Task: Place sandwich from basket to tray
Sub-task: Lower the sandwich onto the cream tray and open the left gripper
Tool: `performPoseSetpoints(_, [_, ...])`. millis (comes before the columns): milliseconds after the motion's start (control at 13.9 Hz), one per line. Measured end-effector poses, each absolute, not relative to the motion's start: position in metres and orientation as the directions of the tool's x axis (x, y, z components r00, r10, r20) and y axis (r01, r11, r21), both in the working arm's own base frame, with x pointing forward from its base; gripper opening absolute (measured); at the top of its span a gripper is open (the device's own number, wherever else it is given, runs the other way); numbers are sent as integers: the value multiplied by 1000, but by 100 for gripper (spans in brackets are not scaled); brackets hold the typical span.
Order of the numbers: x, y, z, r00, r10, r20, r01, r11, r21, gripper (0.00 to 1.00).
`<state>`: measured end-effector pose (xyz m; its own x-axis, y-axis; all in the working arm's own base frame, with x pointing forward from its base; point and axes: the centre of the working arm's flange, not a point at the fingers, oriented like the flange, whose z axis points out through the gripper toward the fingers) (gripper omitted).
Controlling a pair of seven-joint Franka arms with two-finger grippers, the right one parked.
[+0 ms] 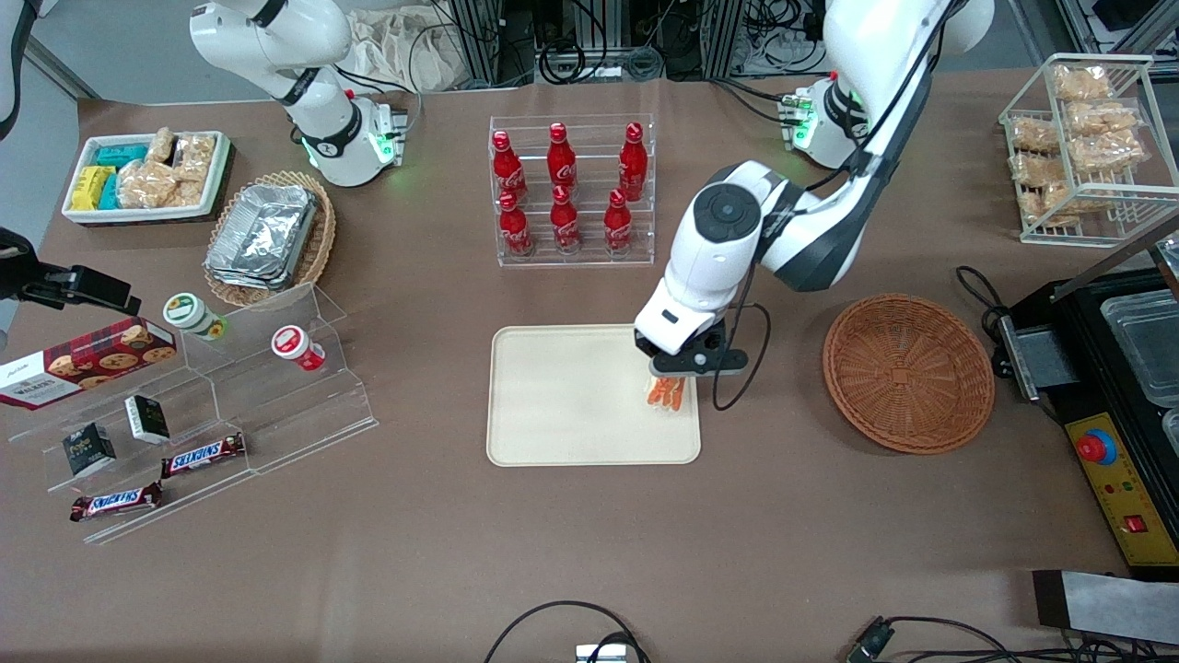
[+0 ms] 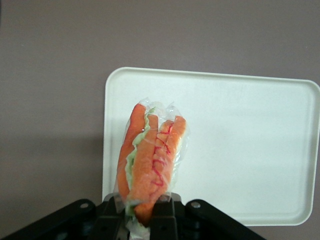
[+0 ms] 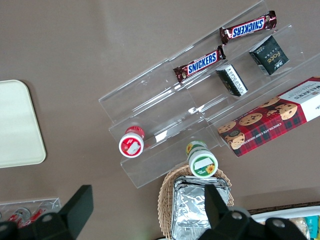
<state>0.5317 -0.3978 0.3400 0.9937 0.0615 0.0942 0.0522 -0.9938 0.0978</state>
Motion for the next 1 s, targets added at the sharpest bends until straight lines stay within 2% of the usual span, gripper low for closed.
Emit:
performPoseSetpoints(574, [536,-412,286,998,50,33,47,-996,80,15])
performPoseSetpoints(1004, [536,-414,257,998,58,14,57,-995,81,16])
